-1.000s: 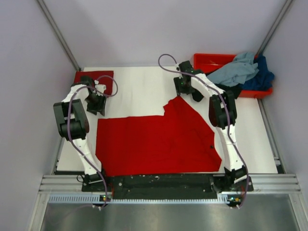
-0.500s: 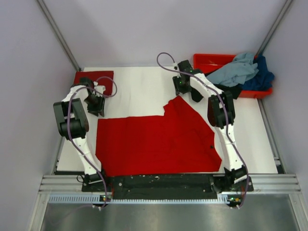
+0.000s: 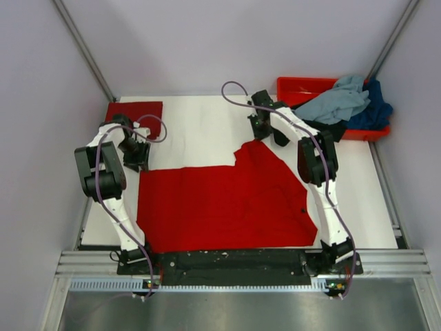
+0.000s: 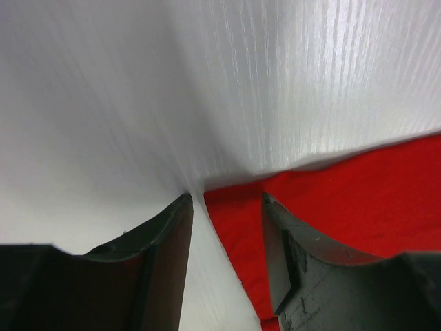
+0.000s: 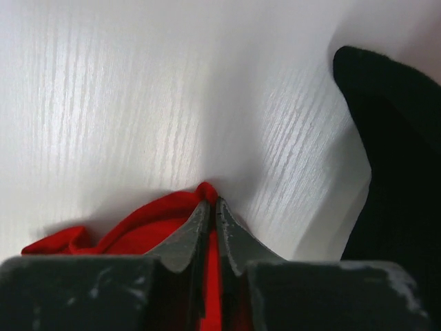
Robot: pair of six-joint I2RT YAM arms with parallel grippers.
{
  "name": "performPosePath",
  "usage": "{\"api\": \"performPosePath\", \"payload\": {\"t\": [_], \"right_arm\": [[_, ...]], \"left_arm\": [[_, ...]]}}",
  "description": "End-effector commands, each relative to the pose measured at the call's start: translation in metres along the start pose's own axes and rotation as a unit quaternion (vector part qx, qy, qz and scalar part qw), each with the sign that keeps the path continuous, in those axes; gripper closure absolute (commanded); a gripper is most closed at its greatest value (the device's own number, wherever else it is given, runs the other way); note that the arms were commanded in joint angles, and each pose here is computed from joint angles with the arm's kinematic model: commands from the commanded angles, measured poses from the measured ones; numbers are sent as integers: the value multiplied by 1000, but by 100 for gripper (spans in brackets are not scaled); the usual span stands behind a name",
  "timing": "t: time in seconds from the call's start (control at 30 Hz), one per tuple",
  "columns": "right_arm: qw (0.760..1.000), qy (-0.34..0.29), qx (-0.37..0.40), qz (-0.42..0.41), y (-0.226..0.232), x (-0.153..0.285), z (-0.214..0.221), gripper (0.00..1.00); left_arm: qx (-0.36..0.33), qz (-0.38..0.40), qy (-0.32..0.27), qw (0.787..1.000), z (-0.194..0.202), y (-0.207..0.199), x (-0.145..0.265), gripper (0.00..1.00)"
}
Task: Fold and stack the t-shirts
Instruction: Grap the side of the flattened tshirt furthest away from the robot with both arms
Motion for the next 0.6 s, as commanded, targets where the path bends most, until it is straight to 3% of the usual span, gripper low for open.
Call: {"api": "performPosePath", "payload": {"t": [0.0, 0.27, 0.33, 0.4, 0.43, 0.57], "right_arm": [[997, 71, 9, -15, 17, -1, 28, 100], [999, 16, -4, -47, 22, 44, 6, 100], [998, 9, -7, -62, 24, 57, 5, 100], [997, 7, -9, -76, 26, 72, 10, 100], [997, 2, -9, -78, 25, 84, 13, 100], [995, -10, -11, -94, 26, 125, 30, 100]], "left_arm": [[-7, 6, 1, 1000, 8, -1, 17, 51], [-3, 42, -8, 999, 3, -2, 5, 57], [-12, 72, -10, 997, -2, -4, 4, 67], [-21, 92, 4, 995, -1, -5, 1, 85], [-23, 97, 13, 995, 0, -4, 0, 100], [-40, 97, -6, 994, 2, -3, 19, 100]]}}
Point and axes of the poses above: each gripper's point midway between its finger pads, its own x axis back along the fingers, its own y axis along the line the jaws close on, z = x × y, the point moved 10 cm from there along x, back along the fingers, and after that the axes turned 4 degrees about x, right-handed, at the moved point
